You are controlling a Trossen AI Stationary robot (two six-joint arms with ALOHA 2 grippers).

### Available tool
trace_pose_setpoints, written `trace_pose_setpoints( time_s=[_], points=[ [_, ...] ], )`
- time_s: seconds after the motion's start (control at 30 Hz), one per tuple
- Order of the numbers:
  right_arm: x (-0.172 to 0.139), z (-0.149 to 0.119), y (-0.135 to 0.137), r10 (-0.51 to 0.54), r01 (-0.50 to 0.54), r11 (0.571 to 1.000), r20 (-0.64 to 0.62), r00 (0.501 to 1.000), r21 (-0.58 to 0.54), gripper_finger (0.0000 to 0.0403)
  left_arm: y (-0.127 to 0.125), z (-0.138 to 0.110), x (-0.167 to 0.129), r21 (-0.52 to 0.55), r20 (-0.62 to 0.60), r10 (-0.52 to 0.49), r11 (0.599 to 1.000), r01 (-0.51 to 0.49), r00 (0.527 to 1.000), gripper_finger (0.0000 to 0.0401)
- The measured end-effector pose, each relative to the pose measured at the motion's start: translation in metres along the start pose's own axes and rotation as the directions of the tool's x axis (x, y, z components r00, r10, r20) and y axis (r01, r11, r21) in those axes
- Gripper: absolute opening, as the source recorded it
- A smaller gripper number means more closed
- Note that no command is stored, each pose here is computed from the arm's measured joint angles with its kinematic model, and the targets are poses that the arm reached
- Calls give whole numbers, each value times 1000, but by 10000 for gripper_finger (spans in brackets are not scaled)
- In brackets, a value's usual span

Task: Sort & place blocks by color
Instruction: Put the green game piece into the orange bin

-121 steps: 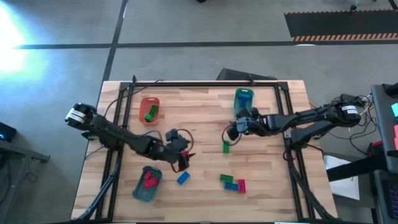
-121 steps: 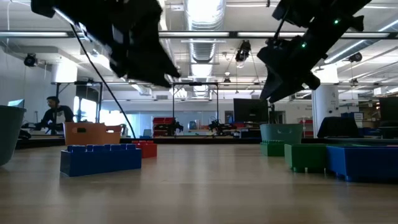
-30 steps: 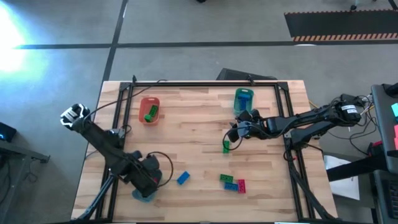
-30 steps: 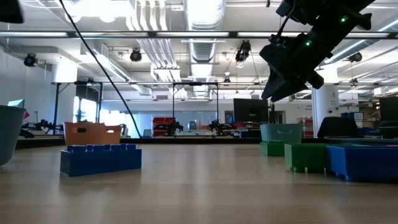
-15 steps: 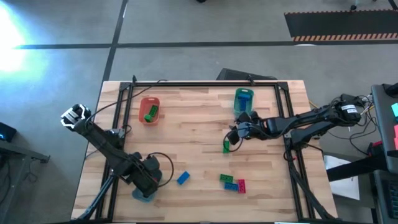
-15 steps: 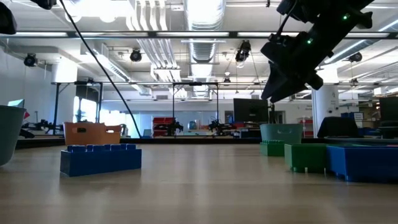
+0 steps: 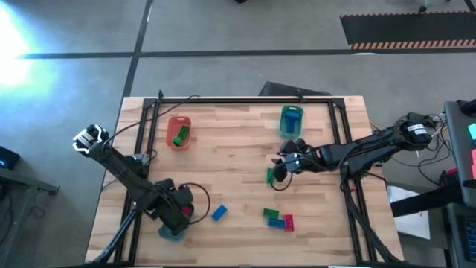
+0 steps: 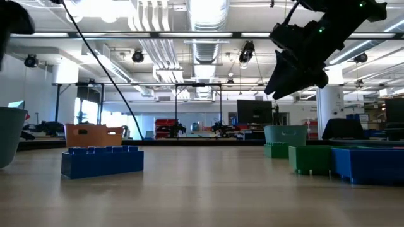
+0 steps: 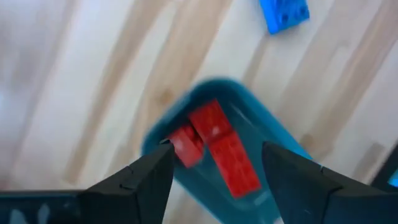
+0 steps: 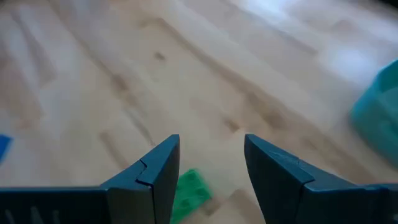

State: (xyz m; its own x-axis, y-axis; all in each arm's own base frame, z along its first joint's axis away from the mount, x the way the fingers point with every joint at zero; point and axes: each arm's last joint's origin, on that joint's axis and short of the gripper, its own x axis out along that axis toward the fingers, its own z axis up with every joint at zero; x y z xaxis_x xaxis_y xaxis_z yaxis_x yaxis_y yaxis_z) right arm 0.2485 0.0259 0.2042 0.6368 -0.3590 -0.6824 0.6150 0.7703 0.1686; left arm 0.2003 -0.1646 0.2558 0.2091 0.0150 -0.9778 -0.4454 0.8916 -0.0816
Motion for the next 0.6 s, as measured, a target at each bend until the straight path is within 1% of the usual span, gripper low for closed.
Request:
trace_pose_setpoints(
  time_s=[0.1, 0.23, 0.33, 0.43, 0.53, 0.6],
  points=[
    [-3, -1, 5, 46, -45, 998, -21, 999, 33, 169, -1, 5, -2, 61, 92, 12, 998, -18, 996, 223],
    [-9, -2, 14, 98, -95, 993, -32, 995, 72, 169, -3, 13, -6, 140, 258, 34, 988, -73, 965, 224],
    [-13, 0, 20, 123, -118, 984, -28, 992, 130, 169, -4, 20, -6, 181, 382, 47, 975, -125, 923, 224],
    [-16, 2, 24, 135, -127, 973, -32, 990, 195, 169, -4, 26, -6, 199, 482, 78, 960, -196, 873, 224],
    [-18, 5, 29, 144, -125, 966, -67, 987, 227, 166, -1, 31, -7, 193, 561, 133, 939, -286, 817, 224],
    [-17, 7, 34, 122, -97, 969, -99, 988, 227, 163, 1, 34, -9, 201, 596, 162, 918, -341, 786, 224]
  ],
)
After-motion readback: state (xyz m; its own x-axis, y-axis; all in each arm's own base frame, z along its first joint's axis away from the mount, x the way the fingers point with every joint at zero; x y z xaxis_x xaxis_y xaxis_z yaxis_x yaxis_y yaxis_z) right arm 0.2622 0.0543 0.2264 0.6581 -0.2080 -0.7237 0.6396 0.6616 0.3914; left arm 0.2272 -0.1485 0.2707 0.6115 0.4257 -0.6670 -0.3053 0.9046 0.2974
